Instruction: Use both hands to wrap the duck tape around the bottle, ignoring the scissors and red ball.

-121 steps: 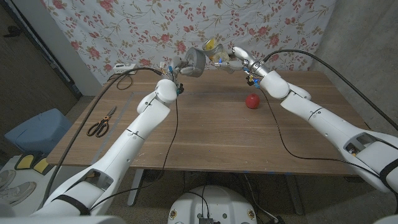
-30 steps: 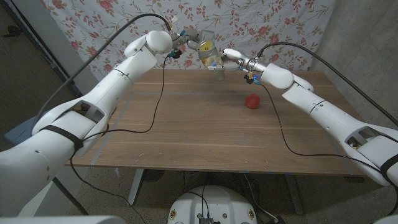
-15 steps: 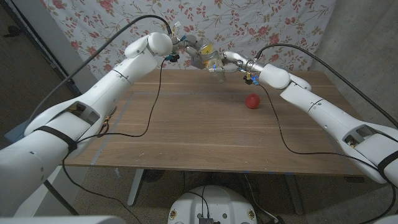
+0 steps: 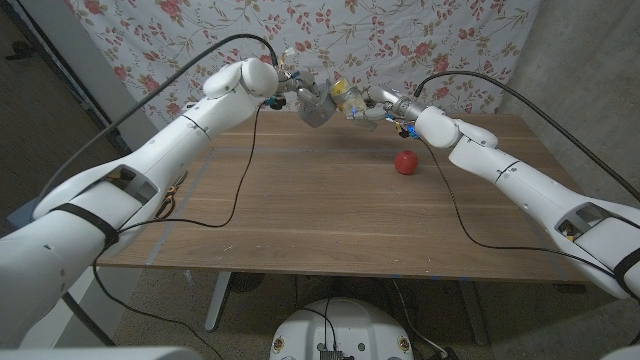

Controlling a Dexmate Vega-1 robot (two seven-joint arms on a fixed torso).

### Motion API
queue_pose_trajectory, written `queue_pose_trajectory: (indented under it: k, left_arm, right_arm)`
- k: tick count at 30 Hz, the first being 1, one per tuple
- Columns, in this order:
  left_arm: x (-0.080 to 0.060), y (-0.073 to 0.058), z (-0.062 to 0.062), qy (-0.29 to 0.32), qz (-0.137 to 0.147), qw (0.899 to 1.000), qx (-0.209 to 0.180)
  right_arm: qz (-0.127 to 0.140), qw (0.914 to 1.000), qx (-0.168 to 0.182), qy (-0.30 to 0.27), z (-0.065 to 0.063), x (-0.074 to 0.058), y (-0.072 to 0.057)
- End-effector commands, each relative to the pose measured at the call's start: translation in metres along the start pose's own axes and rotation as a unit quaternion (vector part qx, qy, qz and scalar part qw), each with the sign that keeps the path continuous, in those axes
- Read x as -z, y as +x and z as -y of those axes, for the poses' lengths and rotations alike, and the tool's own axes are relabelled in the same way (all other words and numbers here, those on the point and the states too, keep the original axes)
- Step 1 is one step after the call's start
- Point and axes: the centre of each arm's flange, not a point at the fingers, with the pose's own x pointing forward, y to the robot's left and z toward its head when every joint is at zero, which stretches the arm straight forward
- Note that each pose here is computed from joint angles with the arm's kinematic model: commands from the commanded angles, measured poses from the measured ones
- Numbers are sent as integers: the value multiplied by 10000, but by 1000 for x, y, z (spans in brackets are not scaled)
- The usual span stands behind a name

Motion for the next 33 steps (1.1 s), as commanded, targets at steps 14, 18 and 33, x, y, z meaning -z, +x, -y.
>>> queue_pose_trajectory:
  k: [14, 18, 33]
  left_arm:
    - [1, 8, 44, 338, -281, 9941, 987]
    - [1, 8, 52, 352, -294, 9920, 1180]
    - [0, 8, 80, 721, -509, 9827, 1629]
  right_arm:
    - [-113, 9669, -724, -2443, -22, -46, -22]
    - [-156, 9612, -840, -2622, -27, -48, -19]
    - [-454, 9399, -1484, -3040, -53, -43, -7]
